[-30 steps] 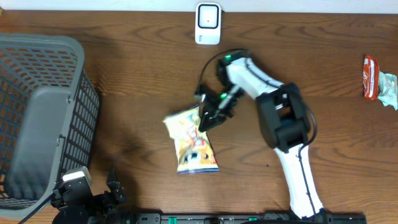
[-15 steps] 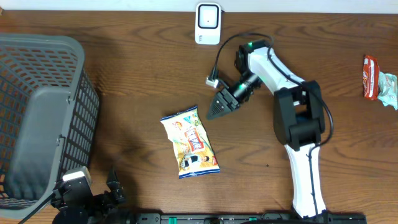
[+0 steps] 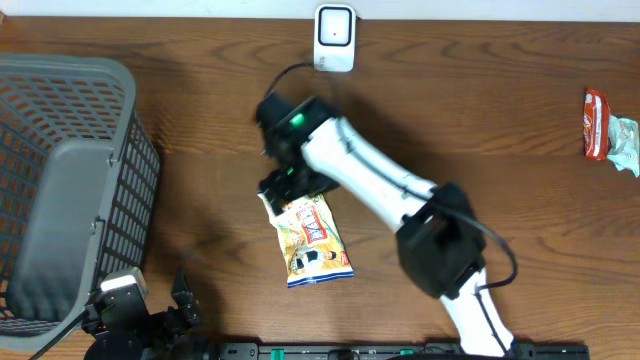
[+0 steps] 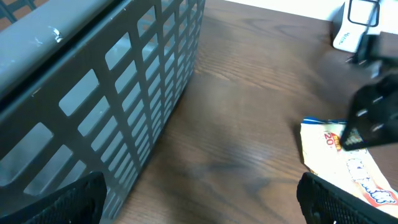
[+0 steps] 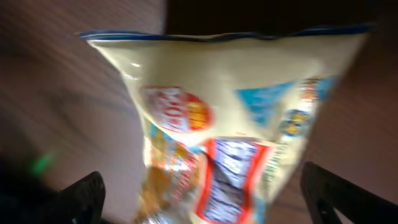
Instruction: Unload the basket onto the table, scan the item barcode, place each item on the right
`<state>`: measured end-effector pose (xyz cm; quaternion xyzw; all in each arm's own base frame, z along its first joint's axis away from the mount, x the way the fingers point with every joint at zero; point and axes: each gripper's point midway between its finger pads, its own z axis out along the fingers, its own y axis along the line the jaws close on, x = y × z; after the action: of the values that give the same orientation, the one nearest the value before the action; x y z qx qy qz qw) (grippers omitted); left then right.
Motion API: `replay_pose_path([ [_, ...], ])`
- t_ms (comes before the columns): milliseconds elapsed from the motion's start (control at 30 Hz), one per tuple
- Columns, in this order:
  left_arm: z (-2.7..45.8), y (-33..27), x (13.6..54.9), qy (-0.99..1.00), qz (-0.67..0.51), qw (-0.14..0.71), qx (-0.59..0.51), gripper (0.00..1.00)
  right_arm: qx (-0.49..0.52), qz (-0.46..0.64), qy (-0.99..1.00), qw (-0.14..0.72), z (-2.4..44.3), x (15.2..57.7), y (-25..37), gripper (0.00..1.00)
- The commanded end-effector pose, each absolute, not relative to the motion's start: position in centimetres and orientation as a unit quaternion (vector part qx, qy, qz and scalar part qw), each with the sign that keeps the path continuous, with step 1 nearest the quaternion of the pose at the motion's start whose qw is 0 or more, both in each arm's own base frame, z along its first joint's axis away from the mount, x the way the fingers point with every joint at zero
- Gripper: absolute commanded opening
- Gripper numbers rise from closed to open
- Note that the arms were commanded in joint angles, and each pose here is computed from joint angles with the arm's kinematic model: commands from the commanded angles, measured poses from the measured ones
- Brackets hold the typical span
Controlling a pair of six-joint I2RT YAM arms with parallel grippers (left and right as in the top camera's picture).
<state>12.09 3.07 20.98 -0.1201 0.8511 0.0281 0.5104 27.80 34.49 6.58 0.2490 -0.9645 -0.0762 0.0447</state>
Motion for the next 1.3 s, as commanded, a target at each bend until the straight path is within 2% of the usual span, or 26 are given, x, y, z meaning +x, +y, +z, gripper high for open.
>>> replay_pose_path([
  [0,21.2,3.2,12.0,0.847,0.027,0.515,-0.126,0.98,0.204,0.007,-0.979,0.012,4.0,26.8,35.3,0.99],
  [167,21.2,3.2,12.0,0.847,0.027,0.515,-0.126,0.98,0.208,0.06,-0.976,0.02,1.3,24.0,35.9,0.99],
  [333,21.2,3.2,12.0,0.847,0.027,0.515,-0.126,0.98,0.175,0.112,-0.977,0.041,-1.0,23.7,34.0,0.99],
  [500,21.2,3.2,12.0,0.847,0.027,0.515,-0.126,0.98,0.119,0.201,-0.972,0.008,0.1,25.3,30.2,0.99],
  [800,21.2,3.2,12.0,0.847,0.027,0.515,-0.126,0.98,0.109,0.23,-0.967,0.004,2.7,25.3,28.5,0.99],
  [900,21.2,3.2,12.0,0.847,0.027,0.515,-0.126,0.98,0.109,0.225,-0.968,0.002,1.9,25.5,28.7,0.99],
  [1033,21.2,3.2,12.0,0.847,0.027,0.515,-0.126,0.98,0.103,0.213,-0.97,0.054,-1.0,24.0,27.4,0.99],
  [1167,21.2,3.2,12.0,0.847,0.027,0.515,-0.126,0.98,0.115,0.171,-0.964,0.165,-4.5,21.2,24.9,0.99],
  [1200,21.2,3.2,12.0,0.847,0.027,0.515,-0.126,0.98,0.124,0.149,-0.961,0.196,-5.1,20.3,24.5,0.95],
  [1267,21.2,3.2,12.0,0.847,0.027,0.515,-0.126,0.98,0.15,0.096,-0.955,0.239,-5.9,19.0,24.8,0.73],
])
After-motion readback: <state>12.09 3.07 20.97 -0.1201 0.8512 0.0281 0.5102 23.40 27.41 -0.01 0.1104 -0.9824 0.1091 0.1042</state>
